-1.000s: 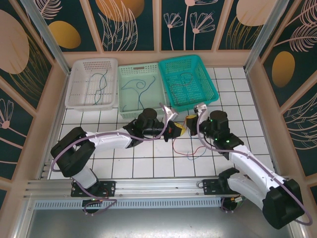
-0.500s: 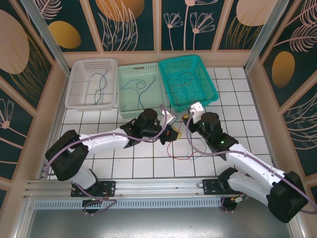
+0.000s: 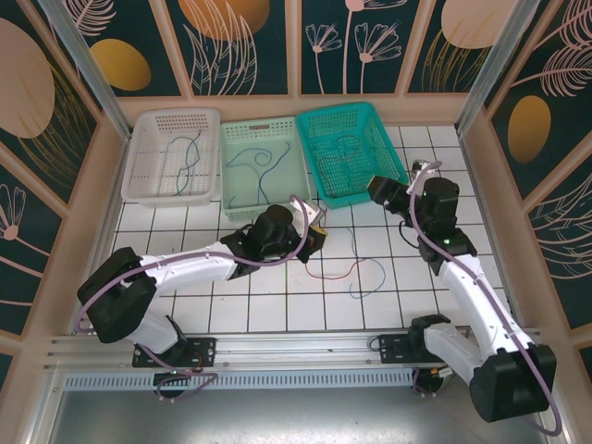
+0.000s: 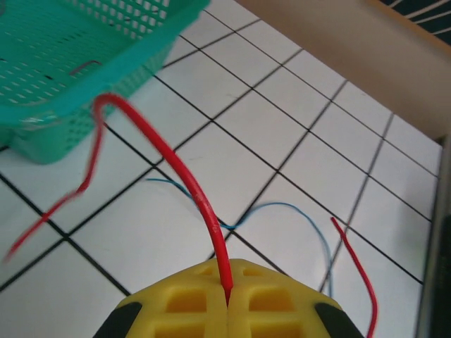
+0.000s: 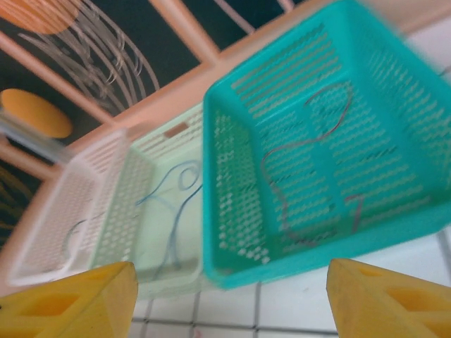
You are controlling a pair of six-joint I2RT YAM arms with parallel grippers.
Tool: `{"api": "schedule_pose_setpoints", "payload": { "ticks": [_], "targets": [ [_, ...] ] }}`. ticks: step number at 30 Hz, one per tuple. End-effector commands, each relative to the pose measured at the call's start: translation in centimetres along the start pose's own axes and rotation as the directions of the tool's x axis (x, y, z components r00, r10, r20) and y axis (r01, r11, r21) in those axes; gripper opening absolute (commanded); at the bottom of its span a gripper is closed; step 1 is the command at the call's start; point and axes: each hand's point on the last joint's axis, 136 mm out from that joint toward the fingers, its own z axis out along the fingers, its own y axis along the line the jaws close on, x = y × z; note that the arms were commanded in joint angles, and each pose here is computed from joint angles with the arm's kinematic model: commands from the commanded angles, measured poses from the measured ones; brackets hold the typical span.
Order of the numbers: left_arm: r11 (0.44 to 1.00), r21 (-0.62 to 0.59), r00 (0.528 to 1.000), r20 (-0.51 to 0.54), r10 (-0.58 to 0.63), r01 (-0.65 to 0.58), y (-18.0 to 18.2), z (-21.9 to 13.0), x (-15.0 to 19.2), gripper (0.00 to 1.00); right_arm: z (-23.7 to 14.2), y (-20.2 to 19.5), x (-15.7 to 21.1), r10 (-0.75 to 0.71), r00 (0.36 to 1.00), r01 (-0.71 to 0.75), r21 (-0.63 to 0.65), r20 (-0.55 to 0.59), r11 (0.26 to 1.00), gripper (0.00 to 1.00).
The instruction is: Untangle the cables
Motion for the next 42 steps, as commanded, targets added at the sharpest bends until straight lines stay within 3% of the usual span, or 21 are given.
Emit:
{"api": "schedule_pose_setpoints", "payload": {
  "ticks": [1,8,20,26,34,42],
  "targets": [
    [0.993,-0.098,0.998,0.020,0.062,-0.060,1.7,-0.1,-0.2,0.00,0.5,3.0,2.2,0.228,0.953,-0.264,-0.183,-0.198,0.947,0.72],
    [0.964,-0.165,0.978,-0.001,0.211,-0.208,2.9,-0.1,-0.3,0.00,1.2,5.5,4.8,0.400,0.800,-0.551,-0.285,-0.447,0.784,0.71],
    [0.923,-0.144,0.933,0.003,0.361,-0.357,2.1,-0.4,-1.2,0.00,1.5,9.0,8.7,0.353,0.676,-0.649,-0.296,-0.646,0.701,0.72],
    [0.905,-0.153,0.913,0.029,0.406,-0.397,1.6,-0.9,-2.2,0.00,2.5,10.2,10.7,0.321,0.633,-0.662,-0.279,-0.704,0.696,0.71],
    [0.890,-0.098,0.889,0.063,0.453,-0.446,-0.3,-1.2,-2.1,0.00,4.1,9.8,10.9,0.336,0.633,-0.671,-0.279,-0.698,0.687,0.68],
    [0.884,-0.074,0.883,0.057,0.467,-0.462,-0.8,-1.0,-1.1,0.00,5.4,10.1,10.2,0.338,0.644,-0.680,-0.312,-0.686,0.664,0.55]
  ]
}}
